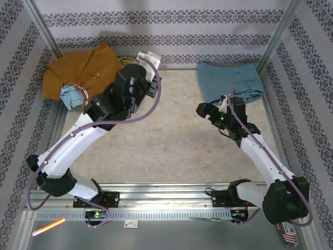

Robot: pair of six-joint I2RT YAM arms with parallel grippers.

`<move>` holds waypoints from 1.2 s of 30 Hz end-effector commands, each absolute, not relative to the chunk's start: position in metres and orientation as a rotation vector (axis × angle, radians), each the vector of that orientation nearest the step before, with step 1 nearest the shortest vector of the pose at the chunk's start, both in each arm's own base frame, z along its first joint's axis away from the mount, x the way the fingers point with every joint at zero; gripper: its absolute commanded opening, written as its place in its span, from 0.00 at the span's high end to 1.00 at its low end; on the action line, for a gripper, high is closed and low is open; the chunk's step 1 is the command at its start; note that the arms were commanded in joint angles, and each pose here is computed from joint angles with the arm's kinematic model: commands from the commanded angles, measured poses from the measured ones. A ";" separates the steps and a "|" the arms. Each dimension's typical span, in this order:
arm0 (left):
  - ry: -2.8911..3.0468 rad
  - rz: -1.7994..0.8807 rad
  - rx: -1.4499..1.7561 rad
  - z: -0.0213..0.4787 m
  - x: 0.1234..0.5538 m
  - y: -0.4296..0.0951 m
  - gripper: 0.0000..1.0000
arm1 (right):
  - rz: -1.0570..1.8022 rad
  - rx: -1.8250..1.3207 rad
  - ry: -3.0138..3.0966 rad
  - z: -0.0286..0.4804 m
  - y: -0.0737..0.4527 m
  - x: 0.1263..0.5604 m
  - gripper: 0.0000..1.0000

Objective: Fold and stack the trousers

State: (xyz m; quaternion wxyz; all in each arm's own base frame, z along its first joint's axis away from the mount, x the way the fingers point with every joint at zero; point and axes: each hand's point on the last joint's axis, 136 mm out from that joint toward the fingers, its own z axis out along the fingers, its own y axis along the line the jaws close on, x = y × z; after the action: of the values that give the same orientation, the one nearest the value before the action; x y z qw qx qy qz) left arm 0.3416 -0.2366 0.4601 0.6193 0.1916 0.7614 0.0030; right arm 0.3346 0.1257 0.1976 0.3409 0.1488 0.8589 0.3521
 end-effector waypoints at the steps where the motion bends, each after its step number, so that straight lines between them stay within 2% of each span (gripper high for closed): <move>1: 1.803 0.087 0.377 0.423 0.347 -0.224 0.90 | 0.903 0.348 2.196 0.209 0.127 0.340 0.09; 3: 1.821 0.156 0.310 0.409 0.353 -0.204 0.47 | 0.904 0.347 2.199 0.207 0.127 0.338 0.08; 6: 1.905 0.211 0.130 0.391 0.364 -0.157 0.04 | 0.903 0.349 2.207 0.203 0.127 0.337 0.08; 7: 1.924 0.233 0.068 0.385 0.366 -0.140 0.00 | 0.904 0.351 2.211 0.201 0.127 0.336 0.08; 15: 2.007 0.188 -0.689 0.299 0.364 0.032 0.00 | 0.929 0.342 2.219 0.195 0.132 0.335 0.06; 18: 2.037 0.100 -0.852 0.271 0.375 0.065 0.00 | 0.937 0.324 2.223 0.196 0.135 0.335 0.05; 21: 2.016 0.203 -0.962 0.257 0.387 0.097 0.00 | 0.941 0.327 2.229 0.194 0.137 0.335 0.05; 25: 2.012 0.160 -0.975 0.236 0.424 0.118 0.00 | 0.958 0.310 2.247 0.190 0.142 0.332 0.04; 32: 2.099 -0.016 -0.685 0.213 0.512 0.112 0.00 | 0.950 0.312 2.266 0.181 0.142 0.327 0.04; 36: 2.074 0.030 -0.637 0.220 0.529 0.119 0.00 | 0.931 0.304 2.290 0.175 0.142 0.327 0.04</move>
State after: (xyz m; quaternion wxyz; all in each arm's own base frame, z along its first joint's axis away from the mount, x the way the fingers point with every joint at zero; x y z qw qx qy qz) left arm 0.5066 0.1210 0.1810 0.4090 -0.3069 0.8591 0.0201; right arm 0.3292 0.1386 0.1821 0.3244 0.1326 0.8652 0.3587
